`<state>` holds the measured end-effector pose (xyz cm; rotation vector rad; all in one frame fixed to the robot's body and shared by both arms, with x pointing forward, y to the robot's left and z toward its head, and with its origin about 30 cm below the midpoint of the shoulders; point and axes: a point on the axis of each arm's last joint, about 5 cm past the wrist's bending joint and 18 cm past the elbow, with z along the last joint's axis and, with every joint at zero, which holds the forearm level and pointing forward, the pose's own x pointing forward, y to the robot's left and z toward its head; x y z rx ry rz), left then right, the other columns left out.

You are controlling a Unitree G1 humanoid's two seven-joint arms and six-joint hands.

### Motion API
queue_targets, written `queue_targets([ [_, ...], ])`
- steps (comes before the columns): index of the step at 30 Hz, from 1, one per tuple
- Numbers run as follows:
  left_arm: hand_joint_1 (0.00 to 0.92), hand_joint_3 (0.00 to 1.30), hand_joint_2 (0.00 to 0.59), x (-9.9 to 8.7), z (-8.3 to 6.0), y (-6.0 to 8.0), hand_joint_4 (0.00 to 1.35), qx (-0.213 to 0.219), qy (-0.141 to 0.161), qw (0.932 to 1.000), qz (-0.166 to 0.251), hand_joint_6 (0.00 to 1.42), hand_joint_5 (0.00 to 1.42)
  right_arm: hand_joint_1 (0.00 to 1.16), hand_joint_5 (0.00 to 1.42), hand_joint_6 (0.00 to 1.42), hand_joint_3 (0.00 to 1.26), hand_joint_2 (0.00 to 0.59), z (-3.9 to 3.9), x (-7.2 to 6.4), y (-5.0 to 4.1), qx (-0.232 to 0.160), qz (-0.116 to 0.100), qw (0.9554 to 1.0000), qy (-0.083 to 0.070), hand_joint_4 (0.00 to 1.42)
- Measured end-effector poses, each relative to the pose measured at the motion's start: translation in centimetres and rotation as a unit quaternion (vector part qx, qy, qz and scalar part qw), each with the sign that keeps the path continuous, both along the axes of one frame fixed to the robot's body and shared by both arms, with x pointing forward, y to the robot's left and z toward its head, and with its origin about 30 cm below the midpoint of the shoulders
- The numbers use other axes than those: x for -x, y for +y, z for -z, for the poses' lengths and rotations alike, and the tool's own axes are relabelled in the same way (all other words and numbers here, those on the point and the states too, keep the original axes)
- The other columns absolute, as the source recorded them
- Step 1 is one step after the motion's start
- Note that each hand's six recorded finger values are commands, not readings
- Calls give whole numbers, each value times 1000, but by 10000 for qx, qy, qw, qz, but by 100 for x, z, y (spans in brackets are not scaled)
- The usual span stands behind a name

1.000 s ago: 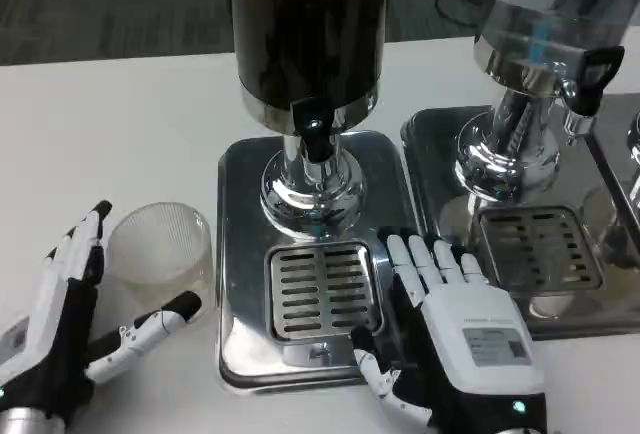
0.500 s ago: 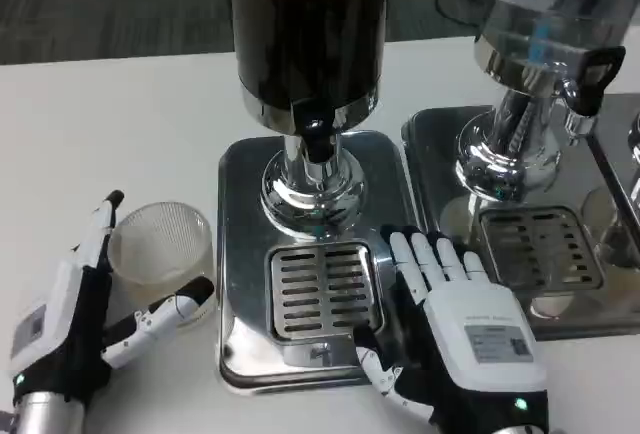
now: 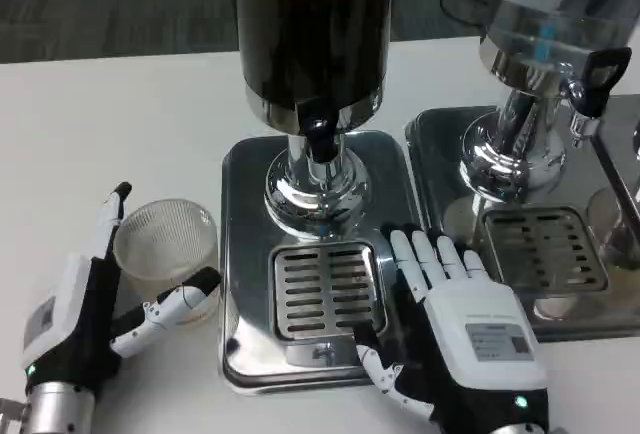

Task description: Grasp the cup under the faucet to collect the drink, then remove the cup.

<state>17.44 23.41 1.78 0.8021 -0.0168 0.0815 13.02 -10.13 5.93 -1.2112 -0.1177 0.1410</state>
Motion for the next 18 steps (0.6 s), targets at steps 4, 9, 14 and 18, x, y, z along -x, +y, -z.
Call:
queue_targets([
  [4,212,0,21,-8,3,-13,60,-19,-81,10000,-29,270,296,400,0,25,0,401,1,-1,-1,-27,5,10000,13,0],
  [9,230,67,31,-38,-13,20,160,-3,-136,9999,29,376,391,401,0,42,0,401,10,-14,-5,-53,16,10000,48,0],
  [14,300,183,54,-33,-5,34,321,-11,-220,9998,35,572,564,401,0,49,0,401,5,-26,-5,-55,13,10000,28,0],
  [18,310,240,72,-8,15,26,416,72,-348,9994,39,659,647,401,0,56,0,401,3,-32,-5,-62,13,10000,24,0],
])
